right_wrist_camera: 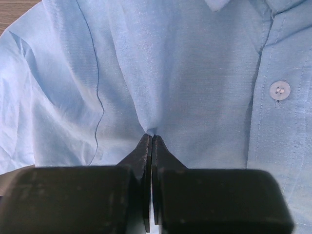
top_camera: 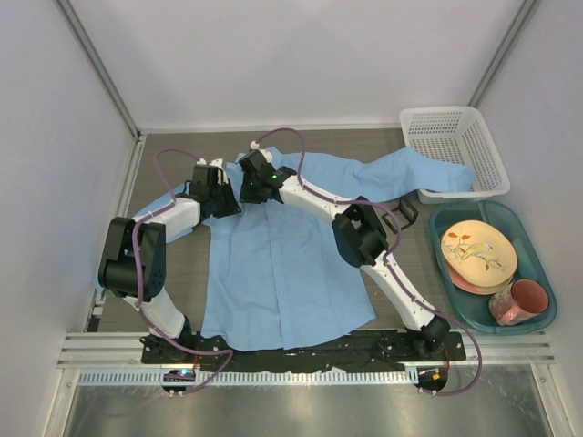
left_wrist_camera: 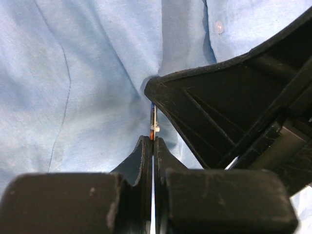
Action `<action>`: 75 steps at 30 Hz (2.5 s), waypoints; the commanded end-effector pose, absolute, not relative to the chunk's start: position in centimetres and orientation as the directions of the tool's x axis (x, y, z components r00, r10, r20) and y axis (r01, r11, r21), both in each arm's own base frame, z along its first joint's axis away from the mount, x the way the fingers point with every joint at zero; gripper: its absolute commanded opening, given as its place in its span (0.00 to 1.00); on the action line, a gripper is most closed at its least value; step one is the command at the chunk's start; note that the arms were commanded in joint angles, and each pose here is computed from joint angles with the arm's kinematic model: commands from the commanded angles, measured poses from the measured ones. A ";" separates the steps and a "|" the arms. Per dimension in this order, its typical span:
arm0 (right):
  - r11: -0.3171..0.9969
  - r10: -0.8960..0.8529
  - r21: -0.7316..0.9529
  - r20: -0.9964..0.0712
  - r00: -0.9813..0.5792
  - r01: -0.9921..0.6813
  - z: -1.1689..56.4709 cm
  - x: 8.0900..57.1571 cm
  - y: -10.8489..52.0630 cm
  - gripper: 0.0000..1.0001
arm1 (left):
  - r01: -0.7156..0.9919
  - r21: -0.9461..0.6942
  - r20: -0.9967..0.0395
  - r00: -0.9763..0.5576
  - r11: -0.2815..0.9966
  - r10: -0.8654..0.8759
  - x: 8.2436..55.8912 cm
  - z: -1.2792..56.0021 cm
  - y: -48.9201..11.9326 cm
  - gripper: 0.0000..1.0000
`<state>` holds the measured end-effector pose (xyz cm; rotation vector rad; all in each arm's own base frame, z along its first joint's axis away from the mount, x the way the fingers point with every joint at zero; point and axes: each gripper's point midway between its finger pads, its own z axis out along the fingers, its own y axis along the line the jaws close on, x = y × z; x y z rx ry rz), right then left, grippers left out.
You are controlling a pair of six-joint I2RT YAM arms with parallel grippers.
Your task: Pin the brooch onto the clothing
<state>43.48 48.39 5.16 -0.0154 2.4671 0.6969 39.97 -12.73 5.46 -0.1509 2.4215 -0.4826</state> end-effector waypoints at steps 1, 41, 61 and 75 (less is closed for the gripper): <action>0.824 0.131 0.517 -0.571 -0.811 -0.231 10.5 42.6 49.8 0.01 | 0.037 -0.335 -0.687 -0.693 0.941 -0.218 42.2 8.4 -11.9 0.00; 0.770 0.215 0.594 -0.586 -0.782 -0.233 15.9 43.3 50.5 0.01 | 0.010 -0.243 -0.637 -0.756 0.970 -0.152 41.9 5.9 -11.4 0.00; 0.773 0.192 0.597 -0.542 -0.818 -0.215 13.7 42.1 51.1 0.01 | 0.032 -0.267 -0.638 -0.755 0.963 -0.152 42.2 7.1 -12.7 0.00; 0.817 0.164 0.538 -0.559 -0.813 -0.205 11.3 42.4 50.2 0.01 | 0.094 -0.361 -0.715 -0.667 0.928 -0.210 41.6 11.3 -13.7 0.00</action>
